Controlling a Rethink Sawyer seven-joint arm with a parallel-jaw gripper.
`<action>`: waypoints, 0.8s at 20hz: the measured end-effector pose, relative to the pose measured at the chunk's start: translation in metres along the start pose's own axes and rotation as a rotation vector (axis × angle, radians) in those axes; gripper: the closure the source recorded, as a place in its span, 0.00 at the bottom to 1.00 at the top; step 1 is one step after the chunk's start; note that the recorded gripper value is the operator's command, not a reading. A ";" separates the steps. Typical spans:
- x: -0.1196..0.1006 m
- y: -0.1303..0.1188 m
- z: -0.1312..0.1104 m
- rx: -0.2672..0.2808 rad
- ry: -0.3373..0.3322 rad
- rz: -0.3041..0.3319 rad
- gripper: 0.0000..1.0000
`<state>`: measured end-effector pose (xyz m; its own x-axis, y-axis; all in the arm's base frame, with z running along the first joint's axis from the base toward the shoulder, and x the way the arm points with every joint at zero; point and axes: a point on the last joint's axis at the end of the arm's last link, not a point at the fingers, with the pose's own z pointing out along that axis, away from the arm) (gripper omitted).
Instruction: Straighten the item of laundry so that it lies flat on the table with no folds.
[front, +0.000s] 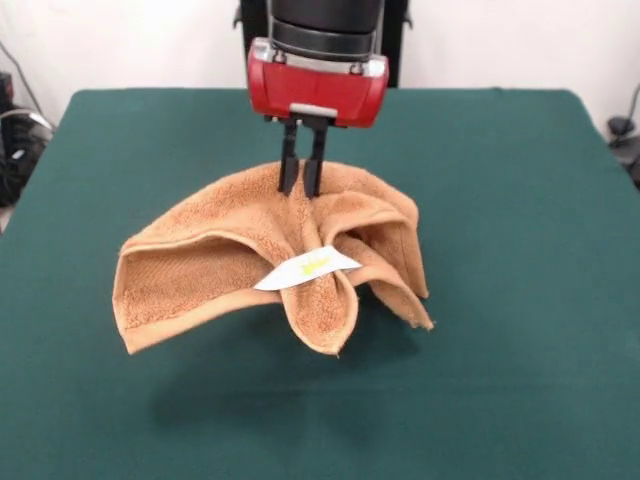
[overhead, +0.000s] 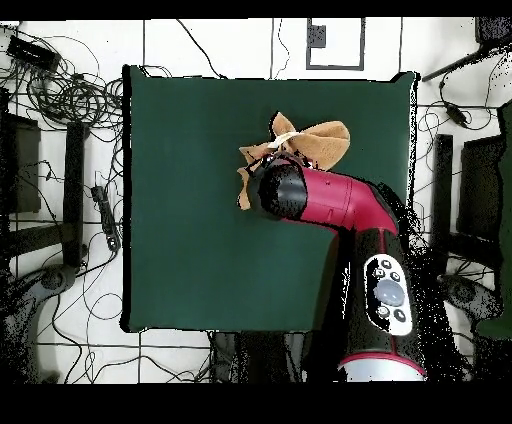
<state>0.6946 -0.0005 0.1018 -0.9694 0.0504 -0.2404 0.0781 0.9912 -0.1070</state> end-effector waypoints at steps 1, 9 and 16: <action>0.000 -0.001 0.000 -0.001 0.004 0.003 1.00; 0.012 -0.035 -0.001 -0.009 0.149 0.066 1.00; 0.029 -0.043 -0.021 -0.016 0.177 0.092 1.00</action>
<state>0.6586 -0.0388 0.1196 -0.9842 0.1605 -0.0752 0.1662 0.9831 -0.0771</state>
